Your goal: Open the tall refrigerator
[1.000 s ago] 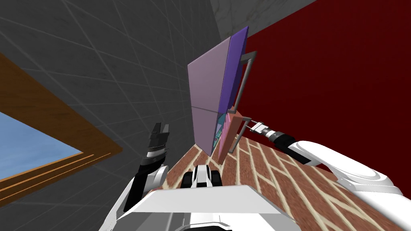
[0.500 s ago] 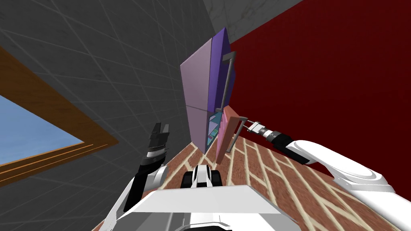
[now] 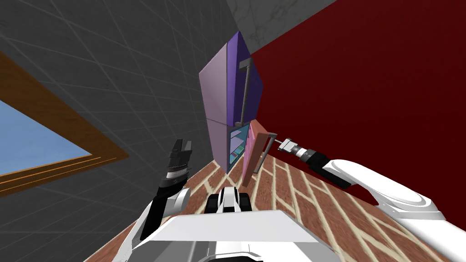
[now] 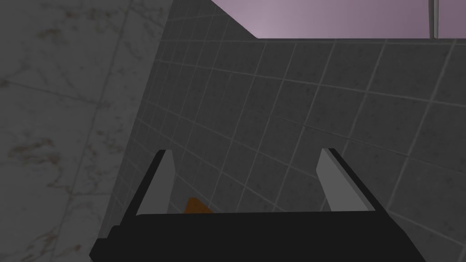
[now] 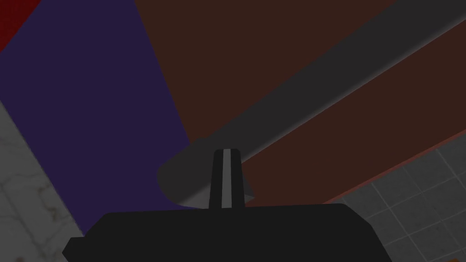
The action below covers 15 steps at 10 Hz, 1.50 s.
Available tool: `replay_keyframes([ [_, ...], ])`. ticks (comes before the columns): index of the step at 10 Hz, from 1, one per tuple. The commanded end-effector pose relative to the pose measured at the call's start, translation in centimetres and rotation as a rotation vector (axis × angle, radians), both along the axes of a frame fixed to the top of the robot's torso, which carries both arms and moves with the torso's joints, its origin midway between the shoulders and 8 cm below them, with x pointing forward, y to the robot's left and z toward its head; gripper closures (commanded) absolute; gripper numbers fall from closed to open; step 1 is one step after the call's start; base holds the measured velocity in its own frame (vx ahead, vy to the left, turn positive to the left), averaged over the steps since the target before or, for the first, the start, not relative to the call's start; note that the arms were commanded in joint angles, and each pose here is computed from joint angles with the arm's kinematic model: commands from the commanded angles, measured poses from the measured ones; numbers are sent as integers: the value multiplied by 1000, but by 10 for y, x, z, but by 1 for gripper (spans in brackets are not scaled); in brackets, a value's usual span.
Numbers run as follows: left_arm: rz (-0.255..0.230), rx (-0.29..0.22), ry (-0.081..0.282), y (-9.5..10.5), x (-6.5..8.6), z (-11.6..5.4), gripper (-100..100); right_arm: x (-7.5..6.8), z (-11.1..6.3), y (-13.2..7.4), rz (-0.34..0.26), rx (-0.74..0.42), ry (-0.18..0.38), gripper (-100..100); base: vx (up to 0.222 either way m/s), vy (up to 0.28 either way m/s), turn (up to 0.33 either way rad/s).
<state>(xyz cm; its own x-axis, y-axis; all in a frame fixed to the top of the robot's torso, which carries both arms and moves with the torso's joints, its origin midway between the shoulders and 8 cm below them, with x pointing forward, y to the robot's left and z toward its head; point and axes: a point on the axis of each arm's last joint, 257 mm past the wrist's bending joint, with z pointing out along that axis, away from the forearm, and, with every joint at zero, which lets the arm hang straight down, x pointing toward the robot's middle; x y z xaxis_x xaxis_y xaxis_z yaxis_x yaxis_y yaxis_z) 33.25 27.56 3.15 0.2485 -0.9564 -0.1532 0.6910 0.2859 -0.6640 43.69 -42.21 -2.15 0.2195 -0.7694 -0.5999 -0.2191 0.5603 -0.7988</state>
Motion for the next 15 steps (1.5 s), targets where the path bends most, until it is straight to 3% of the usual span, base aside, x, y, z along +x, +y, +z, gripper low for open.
replay_keyframes([
  [1, 0, 0, 0, 0, 0, 0, 0, -1, 6, 19, 45, -3, -9, 100, 2, -268, 62],
  [10, 0, 0, 0, 0, 0, 0, 0, -23, 6, 98, 247, -3, -5, 100, 10, -358, 82],
  [11, 0, 0, 0, 0, 0, 0, 0, -21, 2, 90, 228, 0, 1, 100, -5, -162, 26],
  [12, 0, 0, 0, 0, 0, 0, 0, -15, 6, 72, 177, -27, -24, -100, -5, 94, -145],
  [15, 0, -1, 0, 0, 0, 0, 0, -6, 13, 42, 96, -62, -56, -100, -1, 195, -123],
])
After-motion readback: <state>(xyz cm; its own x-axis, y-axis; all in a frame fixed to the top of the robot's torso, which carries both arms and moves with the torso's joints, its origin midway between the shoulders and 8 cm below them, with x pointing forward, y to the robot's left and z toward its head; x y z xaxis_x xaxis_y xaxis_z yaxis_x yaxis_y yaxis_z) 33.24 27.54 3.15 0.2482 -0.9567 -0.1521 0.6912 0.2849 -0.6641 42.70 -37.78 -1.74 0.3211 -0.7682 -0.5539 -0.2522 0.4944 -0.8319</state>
